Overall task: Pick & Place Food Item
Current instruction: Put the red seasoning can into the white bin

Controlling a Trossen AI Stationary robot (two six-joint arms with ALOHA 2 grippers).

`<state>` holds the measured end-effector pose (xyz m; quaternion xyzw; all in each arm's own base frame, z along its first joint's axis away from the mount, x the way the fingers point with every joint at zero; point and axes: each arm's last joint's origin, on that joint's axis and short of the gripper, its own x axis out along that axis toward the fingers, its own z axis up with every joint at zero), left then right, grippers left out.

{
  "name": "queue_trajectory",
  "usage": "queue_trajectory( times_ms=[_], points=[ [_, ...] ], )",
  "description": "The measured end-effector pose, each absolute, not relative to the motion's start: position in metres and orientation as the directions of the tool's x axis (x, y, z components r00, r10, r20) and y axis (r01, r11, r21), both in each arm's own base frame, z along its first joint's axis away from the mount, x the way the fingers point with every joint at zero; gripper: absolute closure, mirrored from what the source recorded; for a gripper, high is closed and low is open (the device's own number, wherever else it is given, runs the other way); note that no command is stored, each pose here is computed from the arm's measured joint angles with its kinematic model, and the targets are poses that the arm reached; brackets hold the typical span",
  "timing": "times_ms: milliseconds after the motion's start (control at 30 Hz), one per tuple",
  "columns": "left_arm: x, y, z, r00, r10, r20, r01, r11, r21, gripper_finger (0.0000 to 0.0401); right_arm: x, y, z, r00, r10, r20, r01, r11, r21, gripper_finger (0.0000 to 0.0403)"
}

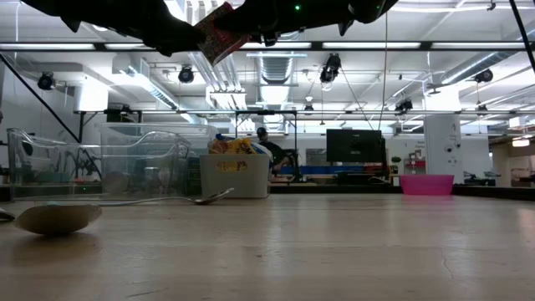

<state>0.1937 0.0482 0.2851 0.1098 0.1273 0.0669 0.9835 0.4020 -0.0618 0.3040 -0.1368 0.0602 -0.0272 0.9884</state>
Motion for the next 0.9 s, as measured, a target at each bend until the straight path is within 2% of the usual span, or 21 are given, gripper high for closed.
queue_trajectory(
  times_ms=[100, 333, 500, 633, 900],
  points=[
    [0.1937, 0.0482, 0.2851, 0.959, 0.159, -0.236, -0.104, 0.967, 0.233, 0.0194, 0.4019, -0.062, 0.304, 0.991, -0.071, -0.112, 0.038, 0.961, -0.273, 0.0184],
    [0.1937, 0.0482, 0.2851, 0.959, 0.159, -0.236, -0.104, 0.967, 0.233, 0.0194, 0.4017, -0.062, 0.3038, 0.991, -0.072, -0.117, 0.037, 0.961, -0.273, 0.0184],
    [0.1937, 0.0482, 0.2851, 0.959, 0.159, -0.236, -0.104, 0.968, 0.23, 0.0177, 0.4017, -0.0621, 0.3033, 0.99, -0.077, -0.122, 0.045, 0.968, -0.247, 0.0184],
    [0.1936, 0.0483, 0.285, 0.958, 0.16, -0.237, -0.105, 0.967, 0.231, 0.0195, 0.4016, -0.0626, 0.3028, 0.987, -0.093, -0.127, 0.061, 0.97, -0.236, 0.0184],
    [0.1936, 0.0484, 0.2849, 0.958, 0.16, -0.238, -0.104, 0.967, 0.233, 0.0195, 0.4016, -0.0618, 0.302, 0.986, -0.101, -0.136, 0.067, 0.97, -0.235, 0.0184]
  ],
)
